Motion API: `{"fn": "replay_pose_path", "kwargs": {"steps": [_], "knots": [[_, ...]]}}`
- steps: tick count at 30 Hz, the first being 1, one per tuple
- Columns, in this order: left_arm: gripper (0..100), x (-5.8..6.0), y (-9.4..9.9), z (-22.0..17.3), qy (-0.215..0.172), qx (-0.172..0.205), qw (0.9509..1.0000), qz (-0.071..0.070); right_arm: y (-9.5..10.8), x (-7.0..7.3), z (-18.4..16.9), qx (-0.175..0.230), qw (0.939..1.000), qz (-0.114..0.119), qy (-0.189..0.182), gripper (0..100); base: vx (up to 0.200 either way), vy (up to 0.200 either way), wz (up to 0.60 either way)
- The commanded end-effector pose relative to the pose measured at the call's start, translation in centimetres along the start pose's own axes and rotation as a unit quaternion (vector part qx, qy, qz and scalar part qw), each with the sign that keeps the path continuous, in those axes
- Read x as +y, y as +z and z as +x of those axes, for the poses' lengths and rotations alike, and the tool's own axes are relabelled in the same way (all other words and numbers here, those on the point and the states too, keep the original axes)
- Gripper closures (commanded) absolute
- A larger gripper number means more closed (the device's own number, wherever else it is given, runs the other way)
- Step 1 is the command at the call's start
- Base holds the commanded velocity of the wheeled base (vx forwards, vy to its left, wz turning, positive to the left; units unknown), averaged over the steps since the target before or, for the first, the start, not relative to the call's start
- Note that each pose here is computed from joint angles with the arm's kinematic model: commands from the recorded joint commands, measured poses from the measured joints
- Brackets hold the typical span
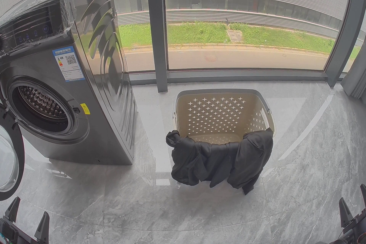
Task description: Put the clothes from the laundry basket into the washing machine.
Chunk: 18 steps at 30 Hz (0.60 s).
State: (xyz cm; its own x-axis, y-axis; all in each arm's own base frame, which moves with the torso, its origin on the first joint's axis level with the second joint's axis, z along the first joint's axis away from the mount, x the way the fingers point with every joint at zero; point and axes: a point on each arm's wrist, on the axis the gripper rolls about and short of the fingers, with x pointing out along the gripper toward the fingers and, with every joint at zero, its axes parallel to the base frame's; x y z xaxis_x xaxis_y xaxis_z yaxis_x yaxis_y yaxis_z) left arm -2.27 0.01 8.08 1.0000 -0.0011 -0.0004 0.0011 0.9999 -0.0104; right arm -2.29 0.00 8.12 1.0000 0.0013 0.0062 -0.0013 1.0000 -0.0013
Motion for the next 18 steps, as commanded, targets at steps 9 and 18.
{"fn": "replay_pose_path", "kwargs": {"steps": [9, 18], "knots": [[0, 0.01, -0.48, 0.0, -0.001, 0.001, 1.0, 0.0, -0.51, 0.0, 0.04, 0.003, 1.0, 0.0, 0.001, 0, 0.0, -0.2, 0.0], [0, 0.01, -0.48, 0.0, -0.001, 0.001, 1.0, 0.0, -0.51, 0.0, 0.04, 0.003, 1.0, 0.0, 0.0, 0, 0.0, -0.022, 0.0]]}}
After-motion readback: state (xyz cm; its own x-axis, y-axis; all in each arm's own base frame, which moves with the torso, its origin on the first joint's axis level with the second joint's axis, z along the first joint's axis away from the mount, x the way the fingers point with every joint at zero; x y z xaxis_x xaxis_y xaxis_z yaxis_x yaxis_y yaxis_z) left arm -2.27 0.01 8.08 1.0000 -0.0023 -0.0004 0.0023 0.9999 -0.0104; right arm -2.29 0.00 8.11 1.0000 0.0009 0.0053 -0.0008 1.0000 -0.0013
